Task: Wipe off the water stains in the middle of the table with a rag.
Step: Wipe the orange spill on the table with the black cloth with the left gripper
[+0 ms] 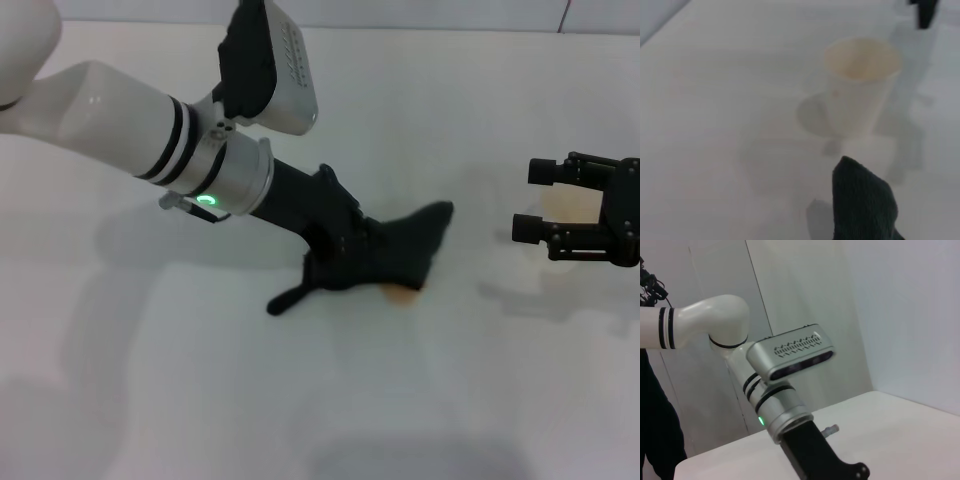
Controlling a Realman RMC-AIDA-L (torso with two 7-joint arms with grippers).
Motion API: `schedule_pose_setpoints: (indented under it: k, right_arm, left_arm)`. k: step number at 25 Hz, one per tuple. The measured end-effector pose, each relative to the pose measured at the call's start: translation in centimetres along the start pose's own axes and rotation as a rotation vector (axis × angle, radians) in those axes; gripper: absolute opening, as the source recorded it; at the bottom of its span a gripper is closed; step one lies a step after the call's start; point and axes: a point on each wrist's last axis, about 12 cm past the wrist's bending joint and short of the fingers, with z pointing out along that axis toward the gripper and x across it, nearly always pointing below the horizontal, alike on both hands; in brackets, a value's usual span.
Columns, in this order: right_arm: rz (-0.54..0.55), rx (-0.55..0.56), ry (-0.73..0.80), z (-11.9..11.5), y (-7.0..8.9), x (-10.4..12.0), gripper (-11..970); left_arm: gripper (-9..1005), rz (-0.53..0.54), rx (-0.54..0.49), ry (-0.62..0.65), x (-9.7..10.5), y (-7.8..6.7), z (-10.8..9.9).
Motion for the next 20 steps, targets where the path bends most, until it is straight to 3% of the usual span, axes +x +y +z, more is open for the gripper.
schedule_pose_setpoints:
  k: [9,17,20]
  right_arm:
    - [0.000,0.002,-0.001,0.1,0.0,0.0,843]
    - [-0.008,0.000,-0.006,0.3,-0.2,-0.3,843]
    - [-0.009,-0.001,-0.010,0.4,-0.2,-0.4,843]
  left_arm:
    - [75,0.021,0.095,-0.024,-0.3,-1.1,-0.1]
    - [78,0.024,0.095,-0.015,0.4,-1.3,0.2]
    - [79,0.020,0.051,0.002,0.9,-0.8,0.3]
